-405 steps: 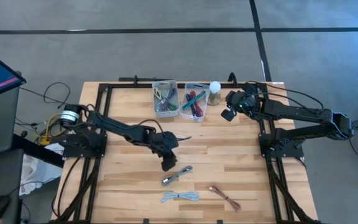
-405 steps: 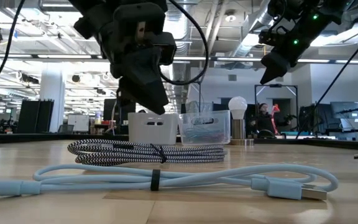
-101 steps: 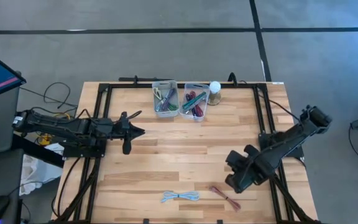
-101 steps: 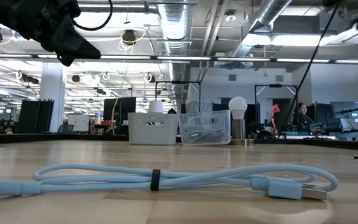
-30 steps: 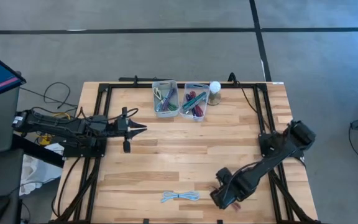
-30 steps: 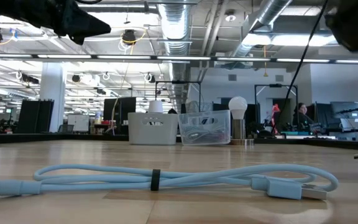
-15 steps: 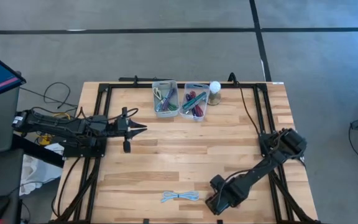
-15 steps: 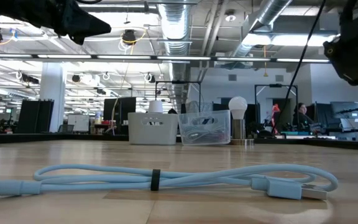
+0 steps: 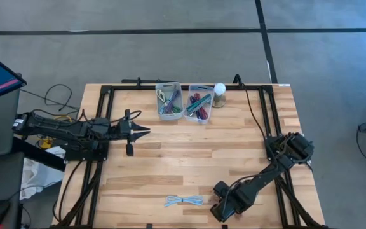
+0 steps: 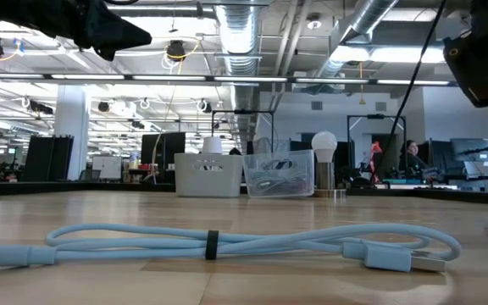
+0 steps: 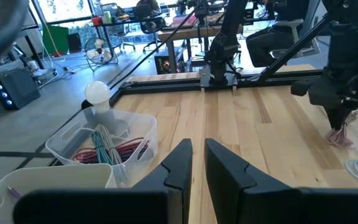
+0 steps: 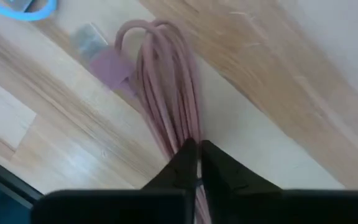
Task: Pick & Place USB Port
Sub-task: Put the pink charger cable into the white bin
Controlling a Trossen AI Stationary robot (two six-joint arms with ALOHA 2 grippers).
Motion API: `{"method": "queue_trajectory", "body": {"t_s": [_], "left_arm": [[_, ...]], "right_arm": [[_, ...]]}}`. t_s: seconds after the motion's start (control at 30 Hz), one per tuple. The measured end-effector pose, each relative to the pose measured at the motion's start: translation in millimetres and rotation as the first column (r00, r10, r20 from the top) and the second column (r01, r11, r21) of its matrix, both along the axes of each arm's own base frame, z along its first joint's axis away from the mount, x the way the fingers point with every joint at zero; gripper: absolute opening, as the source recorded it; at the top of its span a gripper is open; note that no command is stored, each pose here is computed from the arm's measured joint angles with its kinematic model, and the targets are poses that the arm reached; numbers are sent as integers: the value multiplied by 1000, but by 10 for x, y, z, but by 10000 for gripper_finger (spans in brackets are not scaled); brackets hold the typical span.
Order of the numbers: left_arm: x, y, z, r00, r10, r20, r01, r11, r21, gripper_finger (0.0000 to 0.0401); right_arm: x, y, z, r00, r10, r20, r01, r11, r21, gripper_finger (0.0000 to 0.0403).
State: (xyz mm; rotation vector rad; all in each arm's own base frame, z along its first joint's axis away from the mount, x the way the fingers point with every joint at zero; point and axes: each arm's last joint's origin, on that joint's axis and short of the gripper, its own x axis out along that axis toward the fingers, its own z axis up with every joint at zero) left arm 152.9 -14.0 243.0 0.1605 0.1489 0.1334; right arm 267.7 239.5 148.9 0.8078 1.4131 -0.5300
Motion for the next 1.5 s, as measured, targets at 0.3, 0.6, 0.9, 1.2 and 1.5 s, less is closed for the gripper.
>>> {"method": "queue_trajectory", "body": {"t_s": [0.3,0.6,0.9,1.2,1.5], "left_arm": [[0,0,0,1000,0,0,0,1000,0,44],[0,0,0,1000,0,1,0,1000,0,44],[0,0,0,1000,0,1,0,1000,0,44],[0,0,0,1000,0,1,0,1000,0,44],[0,0,-1,1000,0,0,0,1000,0,44]], "right_arm": [[12,-22,-1,999,46,4,-46,999,-9,3],[111,-111,168,995,101,-15,-102,991,-85,1],[250,-227,543,987,162,-2,-157,951,-267,0],[373,-515,928,968,250,23,-183,768,-614,0],[611,-1063,1308,936,329,124,-134,660,-739,0]]}}
